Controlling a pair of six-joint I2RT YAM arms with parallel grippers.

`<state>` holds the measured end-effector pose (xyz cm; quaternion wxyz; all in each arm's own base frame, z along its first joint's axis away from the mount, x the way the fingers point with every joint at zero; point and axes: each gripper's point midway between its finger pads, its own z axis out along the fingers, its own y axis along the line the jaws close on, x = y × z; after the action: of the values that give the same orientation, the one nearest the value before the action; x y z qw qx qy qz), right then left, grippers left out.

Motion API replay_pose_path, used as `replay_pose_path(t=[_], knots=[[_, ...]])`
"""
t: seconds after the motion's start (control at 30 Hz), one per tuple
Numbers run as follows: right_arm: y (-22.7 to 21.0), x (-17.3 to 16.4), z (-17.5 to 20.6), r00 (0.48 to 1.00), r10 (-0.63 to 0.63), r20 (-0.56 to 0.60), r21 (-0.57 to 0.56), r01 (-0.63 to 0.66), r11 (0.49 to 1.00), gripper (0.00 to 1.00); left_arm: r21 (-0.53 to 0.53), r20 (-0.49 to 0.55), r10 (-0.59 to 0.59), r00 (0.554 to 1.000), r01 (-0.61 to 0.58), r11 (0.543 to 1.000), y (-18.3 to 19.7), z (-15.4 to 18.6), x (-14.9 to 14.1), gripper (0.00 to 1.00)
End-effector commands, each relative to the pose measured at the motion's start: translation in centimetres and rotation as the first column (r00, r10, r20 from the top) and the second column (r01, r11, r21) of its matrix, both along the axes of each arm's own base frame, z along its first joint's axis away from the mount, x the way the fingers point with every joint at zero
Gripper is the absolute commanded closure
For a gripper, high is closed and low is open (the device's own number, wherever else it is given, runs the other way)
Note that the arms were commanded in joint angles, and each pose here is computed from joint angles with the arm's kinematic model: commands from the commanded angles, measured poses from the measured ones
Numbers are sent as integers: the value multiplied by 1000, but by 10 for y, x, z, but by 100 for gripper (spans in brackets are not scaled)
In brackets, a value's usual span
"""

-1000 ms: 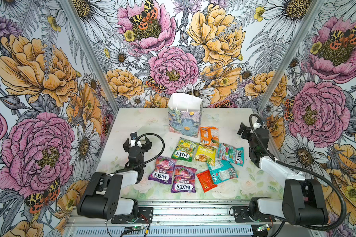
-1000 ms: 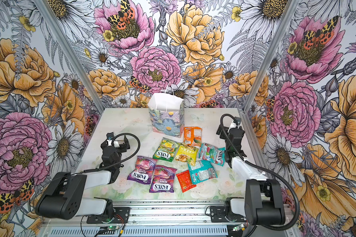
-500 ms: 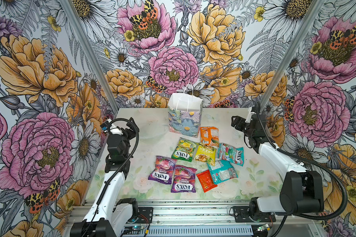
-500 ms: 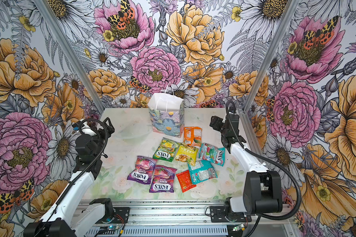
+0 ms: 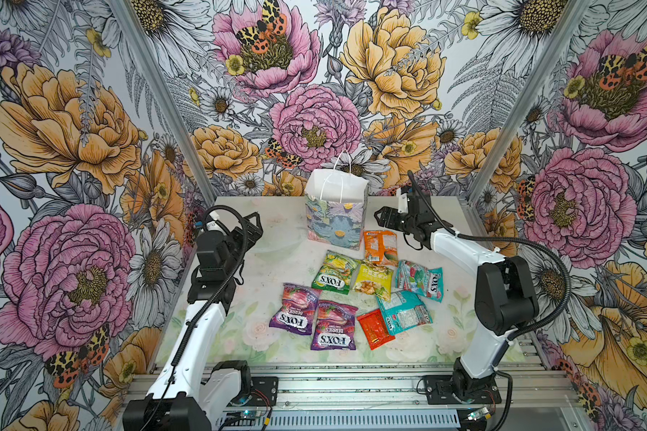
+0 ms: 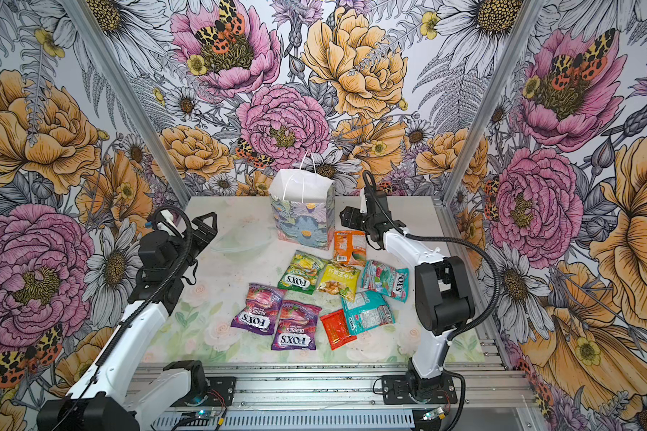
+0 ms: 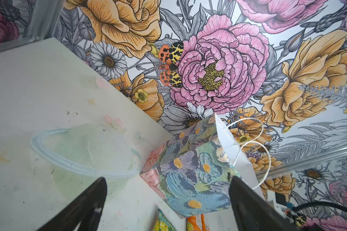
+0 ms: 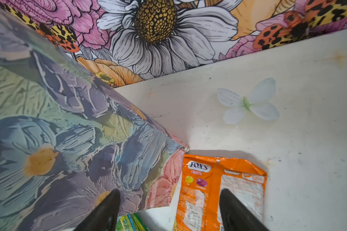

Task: Place the snacks into the paper bag
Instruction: Move the paper bag to the top-center of the table.

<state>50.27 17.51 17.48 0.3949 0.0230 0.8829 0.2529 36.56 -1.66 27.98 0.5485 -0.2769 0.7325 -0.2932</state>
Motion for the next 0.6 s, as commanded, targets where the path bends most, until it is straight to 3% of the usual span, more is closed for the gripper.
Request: replay_pose_path(t=[0.0, 0.37, 0.57], knots=[[20, 5, 2, 999, 47, -3, -13, -47, 999, 21, -38, 4, -35, 999, 35, 999, -9, 10, -3, 4], [98, -5, 4, 989, 151, -2, -9, -151, 988, 22, -108, 26, -51, 998, 54, 993, -15, 29, -8, 4], [133, -14, 16, 984, 177, 10, 23, -177, 984, 22, -120, 9, -122, 992, 123, 985, -46, 44, -1, 4]])
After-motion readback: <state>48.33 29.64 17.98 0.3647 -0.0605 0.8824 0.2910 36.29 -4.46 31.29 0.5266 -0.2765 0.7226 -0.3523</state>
